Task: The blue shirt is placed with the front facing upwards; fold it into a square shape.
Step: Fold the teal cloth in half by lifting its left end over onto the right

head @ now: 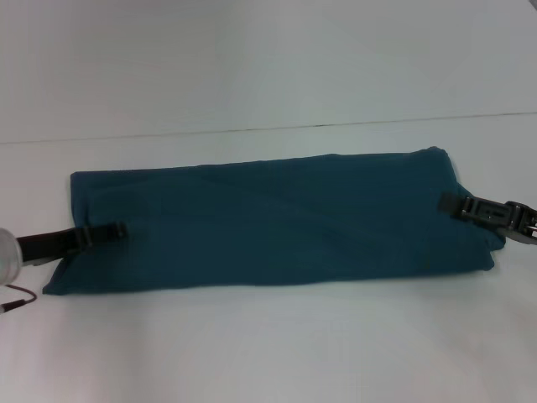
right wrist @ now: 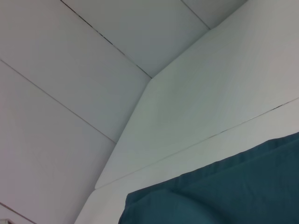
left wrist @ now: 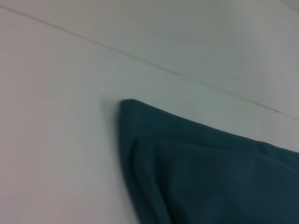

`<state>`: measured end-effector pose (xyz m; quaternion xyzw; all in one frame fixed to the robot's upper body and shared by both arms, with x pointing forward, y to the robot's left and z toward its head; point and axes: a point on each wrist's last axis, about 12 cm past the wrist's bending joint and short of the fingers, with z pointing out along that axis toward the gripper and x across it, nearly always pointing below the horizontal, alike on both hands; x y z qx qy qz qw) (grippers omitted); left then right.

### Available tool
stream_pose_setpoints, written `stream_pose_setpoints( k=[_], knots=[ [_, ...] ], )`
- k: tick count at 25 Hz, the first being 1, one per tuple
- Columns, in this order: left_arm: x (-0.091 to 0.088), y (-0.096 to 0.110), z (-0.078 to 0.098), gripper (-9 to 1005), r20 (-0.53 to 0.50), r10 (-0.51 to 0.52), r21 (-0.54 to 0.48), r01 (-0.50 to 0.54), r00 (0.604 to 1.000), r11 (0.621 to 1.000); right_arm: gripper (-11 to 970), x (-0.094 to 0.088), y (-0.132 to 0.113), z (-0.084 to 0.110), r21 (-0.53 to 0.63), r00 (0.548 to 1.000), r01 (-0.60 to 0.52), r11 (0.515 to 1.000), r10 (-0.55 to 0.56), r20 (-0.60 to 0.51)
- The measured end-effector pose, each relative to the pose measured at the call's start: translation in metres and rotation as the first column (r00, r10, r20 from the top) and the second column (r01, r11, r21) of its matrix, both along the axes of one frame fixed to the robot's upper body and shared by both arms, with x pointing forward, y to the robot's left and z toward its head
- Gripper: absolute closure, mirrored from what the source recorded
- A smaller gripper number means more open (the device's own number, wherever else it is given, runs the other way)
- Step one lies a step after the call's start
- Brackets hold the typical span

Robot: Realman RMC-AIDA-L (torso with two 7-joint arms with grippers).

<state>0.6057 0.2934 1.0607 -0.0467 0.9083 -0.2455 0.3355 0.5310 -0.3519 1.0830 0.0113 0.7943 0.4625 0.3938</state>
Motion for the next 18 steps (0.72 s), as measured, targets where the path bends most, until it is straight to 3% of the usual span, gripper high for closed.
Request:
stream_pose_setpoints(
  k=[8,14,18],
  knots=[
    [0.005,-0.016,0.01,91,-0.001,-0.056,-0.054,0.056,0.998,0.997,291,-0.001,-0.001,-0.001,-0.001,1.0,0.003,1.0,-0.003,-0.001],
    [0.008,-0.024,0.014,105,-0.008,-0.103,-0.032,0.103,0.995,0.994,291,-0.002,-0.002,-0.001,-0.002,1.0,0.006,1.0,-0.006,0.001],
    [0.009,-0.024,0.014,238,-0.005,-0.105,-0.028,0.105,0.994,0.994,290,-0.002,-0.002,-0.001,-0.002,1.0,0.006,1.0,-0.006,0.002]
  ],
)
